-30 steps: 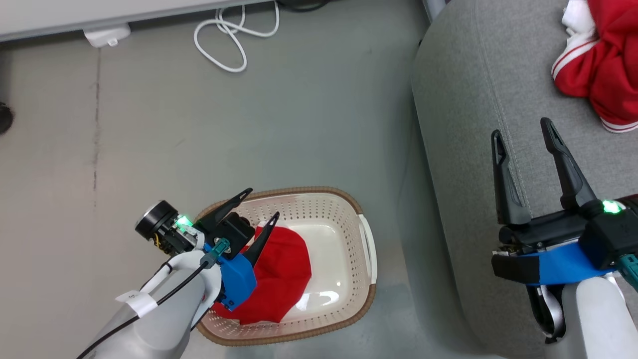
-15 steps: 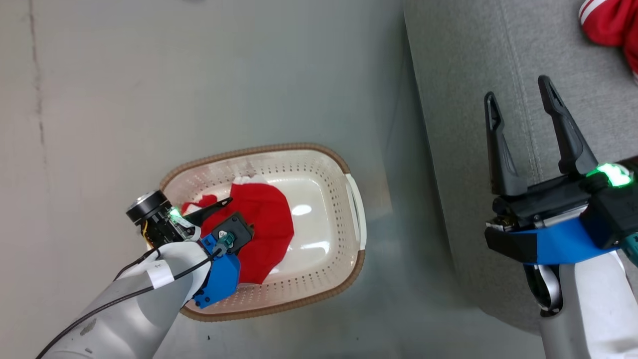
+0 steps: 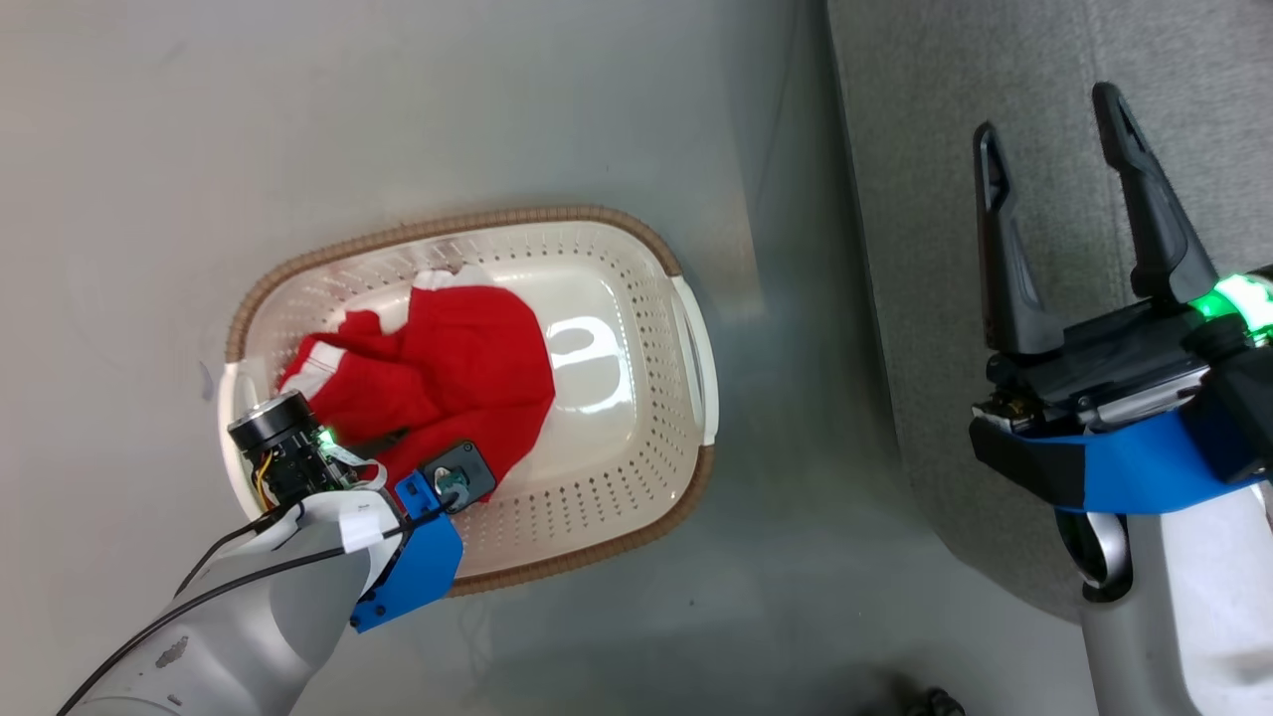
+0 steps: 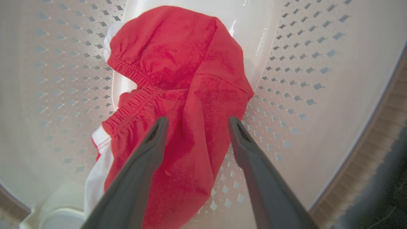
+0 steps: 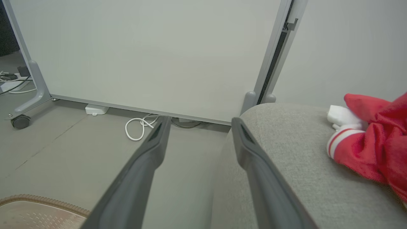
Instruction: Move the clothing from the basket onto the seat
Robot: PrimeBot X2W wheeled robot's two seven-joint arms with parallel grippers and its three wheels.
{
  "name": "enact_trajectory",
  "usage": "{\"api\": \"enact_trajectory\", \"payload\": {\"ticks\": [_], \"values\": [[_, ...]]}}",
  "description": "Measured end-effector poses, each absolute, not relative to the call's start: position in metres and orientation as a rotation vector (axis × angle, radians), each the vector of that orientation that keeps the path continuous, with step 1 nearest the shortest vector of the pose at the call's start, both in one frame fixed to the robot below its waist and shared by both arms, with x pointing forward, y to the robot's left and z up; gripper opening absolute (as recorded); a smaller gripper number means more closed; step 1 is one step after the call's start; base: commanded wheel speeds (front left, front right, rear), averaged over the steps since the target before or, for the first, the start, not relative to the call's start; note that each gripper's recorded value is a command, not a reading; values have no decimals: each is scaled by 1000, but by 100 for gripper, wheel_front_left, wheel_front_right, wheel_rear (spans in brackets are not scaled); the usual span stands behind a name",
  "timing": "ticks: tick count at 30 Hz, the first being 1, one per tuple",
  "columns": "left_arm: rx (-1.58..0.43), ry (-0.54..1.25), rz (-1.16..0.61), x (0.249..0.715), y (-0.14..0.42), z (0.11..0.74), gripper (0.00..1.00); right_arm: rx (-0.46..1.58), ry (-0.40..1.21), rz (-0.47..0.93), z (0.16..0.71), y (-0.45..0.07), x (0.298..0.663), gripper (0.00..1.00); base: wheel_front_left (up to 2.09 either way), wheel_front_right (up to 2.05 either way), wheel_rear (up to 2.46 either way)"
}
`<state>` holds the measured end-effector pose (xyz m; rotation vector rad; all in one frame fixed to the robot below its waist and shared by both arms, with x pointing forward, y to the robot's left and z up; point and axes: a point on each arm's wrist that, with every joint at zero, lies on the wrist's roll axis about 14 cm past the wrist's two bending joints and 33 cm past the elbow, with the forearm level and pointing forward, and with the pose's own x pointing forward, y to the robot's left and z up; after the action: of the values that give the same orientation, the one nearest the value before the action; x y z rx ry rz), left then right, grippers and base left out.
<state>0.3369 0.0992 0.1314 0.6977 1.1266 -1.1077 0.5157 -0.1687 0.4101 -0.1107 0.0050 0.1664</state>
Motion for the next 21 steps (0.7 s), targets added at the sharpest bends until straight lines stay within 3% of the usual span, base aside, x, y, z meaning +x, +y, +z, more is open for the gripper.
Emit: {"api": "enact_trajectory", "payload": {"ticks": [21], "values": [[1035, 1254, -1255, 323, 129, 70, 100, -150, 54, 188, 364, -165, 526, 100, 0, 0, 0]]}}
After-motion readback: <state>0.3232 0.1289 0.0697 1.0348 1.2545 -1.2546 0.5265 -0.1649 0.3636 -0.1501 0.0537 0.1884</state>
